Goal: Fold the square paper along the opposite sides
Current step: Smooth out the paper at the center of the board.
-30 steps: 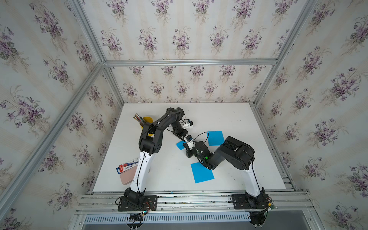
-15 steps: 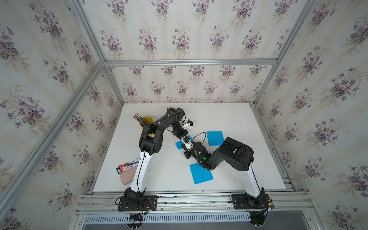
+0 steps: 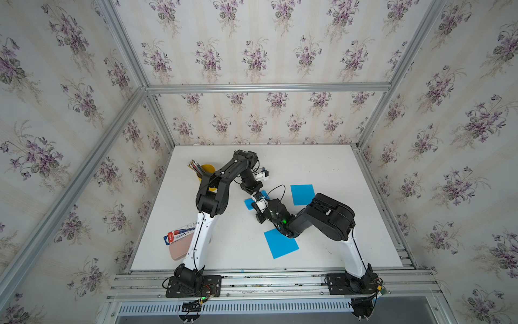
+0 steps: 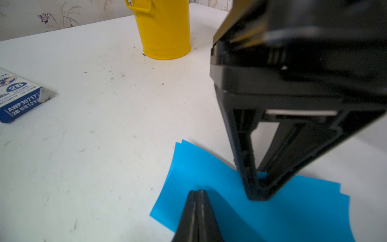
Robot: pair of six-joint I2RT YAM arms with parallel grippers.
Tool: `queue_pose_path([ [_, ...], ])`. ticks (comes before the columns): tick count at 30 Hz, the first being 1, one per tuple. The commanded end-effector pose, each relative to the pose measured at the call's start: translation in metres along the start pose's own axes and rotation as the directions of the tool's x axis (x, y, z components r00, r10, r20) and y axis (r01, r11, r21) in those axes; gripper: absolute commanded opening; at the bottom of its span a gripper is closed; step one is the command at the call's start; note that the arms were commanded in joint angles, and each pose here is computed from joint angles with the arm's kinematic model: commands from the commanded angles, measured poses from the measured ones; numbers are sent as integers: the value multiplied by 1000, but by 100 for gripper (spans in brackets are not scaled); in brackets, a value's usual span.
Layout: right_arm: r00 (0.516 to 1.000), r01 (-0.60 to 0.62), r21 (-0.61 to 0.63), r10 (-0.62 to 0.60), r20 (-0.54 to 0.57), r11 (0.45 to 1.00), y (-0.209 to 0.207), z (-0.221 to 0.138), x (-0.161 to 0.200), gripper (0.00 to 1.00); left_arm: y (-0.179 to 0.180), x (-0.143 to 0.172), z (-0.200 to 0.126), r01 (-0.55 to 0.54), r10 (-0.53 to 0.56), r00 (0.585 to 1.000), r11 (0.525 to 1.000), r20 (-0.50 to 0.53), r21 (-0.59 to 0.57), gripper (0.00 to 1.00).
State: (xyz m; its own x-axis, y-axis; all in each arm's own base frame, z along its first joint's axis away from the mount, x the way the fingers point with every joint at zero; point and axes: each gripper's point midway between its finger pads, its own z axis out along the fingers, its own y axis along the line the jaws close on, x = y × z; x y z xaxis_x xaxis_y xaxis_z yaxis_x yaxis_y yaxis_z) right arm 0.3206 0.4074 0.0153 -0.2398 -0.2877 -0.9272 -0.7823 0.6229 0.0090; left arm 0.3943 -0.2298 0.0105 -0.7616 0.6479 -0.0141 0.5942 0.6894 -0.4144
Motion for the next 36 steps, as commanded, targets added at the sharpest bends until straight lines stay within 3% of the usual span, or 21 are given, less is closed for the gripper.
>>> queue_pose_path([
  [1, 998, 8, -69, -12, -61, 998, 14, 2, 15, 0, 42, -5, 8, 20, -21, 1000, 985, -5, -170, 0],
  [26, 998, -20, -156, 10, -65, 987, 42, 5, 15, 0, 53, -9, -2, 106, -101, 994, 977, 37, -182, 0],
  [31, 996, 46, -142, -35, 77, 989, 37, -6, -42, 0, 47, -12, -6, 104, -96, 994, 982, 54, -157, 0],
  [36, 961, 52, -44, -38, 275, 998, -2, -52, -120, 0, 36, -10, -7, 112, -107, 993, 988, 54, -106, 0],
])
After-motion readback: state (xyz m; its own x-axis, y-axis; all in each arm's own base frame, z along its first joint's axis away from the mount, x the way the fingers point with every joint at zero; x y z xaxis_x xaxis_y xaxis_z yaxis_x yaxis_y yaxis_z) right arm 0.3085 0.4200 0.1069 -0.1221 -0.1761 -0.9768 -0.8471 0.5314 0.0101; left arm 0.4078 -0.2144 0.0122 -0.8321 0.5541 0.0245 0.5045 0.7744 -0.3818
